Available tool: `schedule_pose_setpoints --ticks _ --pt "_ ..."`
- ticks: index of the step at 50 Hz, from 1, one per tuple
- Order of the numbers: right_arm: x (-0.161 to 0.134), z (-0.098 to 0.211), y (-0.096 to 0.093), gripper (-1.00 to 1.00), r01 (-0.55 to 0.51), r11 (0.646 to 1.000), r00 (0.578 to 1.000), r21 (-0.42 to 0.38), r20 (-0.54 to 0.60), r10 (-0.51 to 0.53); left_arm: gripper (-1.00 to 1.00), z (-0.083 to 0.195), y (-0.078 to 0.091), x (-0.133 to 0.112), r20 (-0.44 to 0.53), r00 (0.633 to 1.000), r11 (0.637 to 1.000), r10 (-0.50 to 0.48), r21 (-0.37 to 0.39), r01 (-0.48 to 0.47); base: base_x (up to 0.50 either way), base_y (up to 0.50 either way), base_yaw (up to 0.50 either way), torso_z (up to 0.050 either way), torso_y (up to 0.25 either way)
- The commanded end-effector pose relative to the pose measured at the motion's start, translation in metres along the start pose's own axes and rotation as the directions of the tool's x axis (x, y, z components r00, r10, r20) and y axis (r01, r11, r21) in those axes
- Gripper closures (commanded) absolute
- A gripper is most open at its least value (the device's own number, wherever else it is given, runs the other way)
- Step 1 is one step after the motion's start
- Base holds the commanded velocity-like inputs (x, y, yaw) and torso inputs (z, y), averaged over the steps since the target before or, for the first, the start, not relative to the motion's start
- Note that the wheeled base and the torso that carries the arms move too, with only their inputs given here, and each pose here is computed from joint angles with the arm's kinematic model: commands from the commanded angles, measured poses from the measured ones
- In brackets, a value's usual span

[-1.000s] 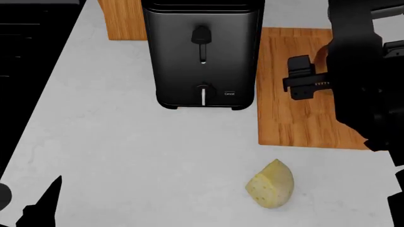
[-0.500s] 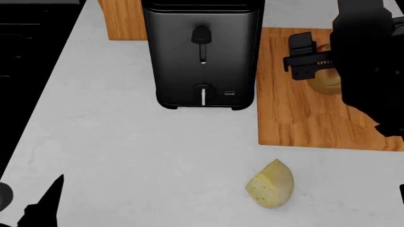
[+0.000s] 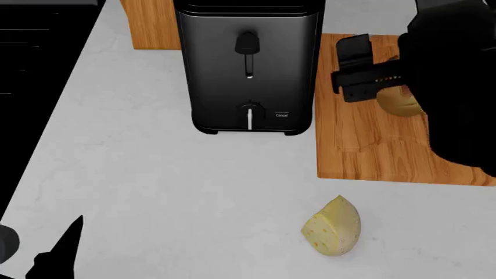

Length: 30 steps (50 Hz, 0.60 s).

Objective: Place the bread and cheese on the cutting board.

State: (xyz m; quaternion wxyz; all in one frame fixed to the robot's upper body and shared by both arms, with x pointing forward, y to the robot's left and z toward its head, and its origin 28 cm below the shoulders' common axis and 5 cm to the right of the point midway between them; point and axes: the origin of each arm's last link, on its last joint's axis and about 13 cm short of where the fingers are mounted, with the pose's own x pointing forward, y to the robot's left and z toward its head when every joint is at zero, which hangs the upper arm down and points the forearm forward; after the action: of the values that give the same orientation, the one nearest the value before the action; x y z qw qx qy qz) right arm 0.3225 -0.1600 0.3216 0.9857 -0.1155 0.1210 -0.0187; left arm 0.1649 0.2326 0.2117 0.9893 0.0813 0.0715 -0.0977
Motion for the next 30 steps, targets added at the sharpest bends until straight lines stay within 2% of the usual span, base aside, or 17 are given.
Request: schedule_pose_setpoints --ticks 1,14,21,30 --pt "-0.06 -0.004 0.008 -1.0 -0.1 0.994 0.991 -0.039 0.088 0.103 -1.0 0.013 0.007 0.009 0.057 0.998 0.998 0.011 -0.064 -0.008 0.0 0.0 0.0 0.0 0.0" --pt "-0.126 -0.037 0.008 -1.0 -0.178 0.983 0.978 -0.038 0.104 0.181 -1.0 0.004 0.004 0.005 0.059 0.998 0.998 -0.009 -0.063 0.013 0.0 0.0 0.0 0.0 0.0" --pt "-0.157 -0.056 0.017 -1.0 -0.268 0.962 0.958 -0.055 0.09 0.272 -1.0 0.011 0.003 0.001 0.067 0.998 0.998 -0.007 -0.066 0.011 0.0 0.0 0.0 0.0 0.0" --pt "-0.171 -0.067 0.023 -1.0 -0.311 0.947 0.946 -0.076 0.072 0.316 -1.0 0.012 0.001 0.004 0.062 0.998 0.998 -0.012 -0.064 0.016 0.0 0.0 0.0 0.0 0.0"
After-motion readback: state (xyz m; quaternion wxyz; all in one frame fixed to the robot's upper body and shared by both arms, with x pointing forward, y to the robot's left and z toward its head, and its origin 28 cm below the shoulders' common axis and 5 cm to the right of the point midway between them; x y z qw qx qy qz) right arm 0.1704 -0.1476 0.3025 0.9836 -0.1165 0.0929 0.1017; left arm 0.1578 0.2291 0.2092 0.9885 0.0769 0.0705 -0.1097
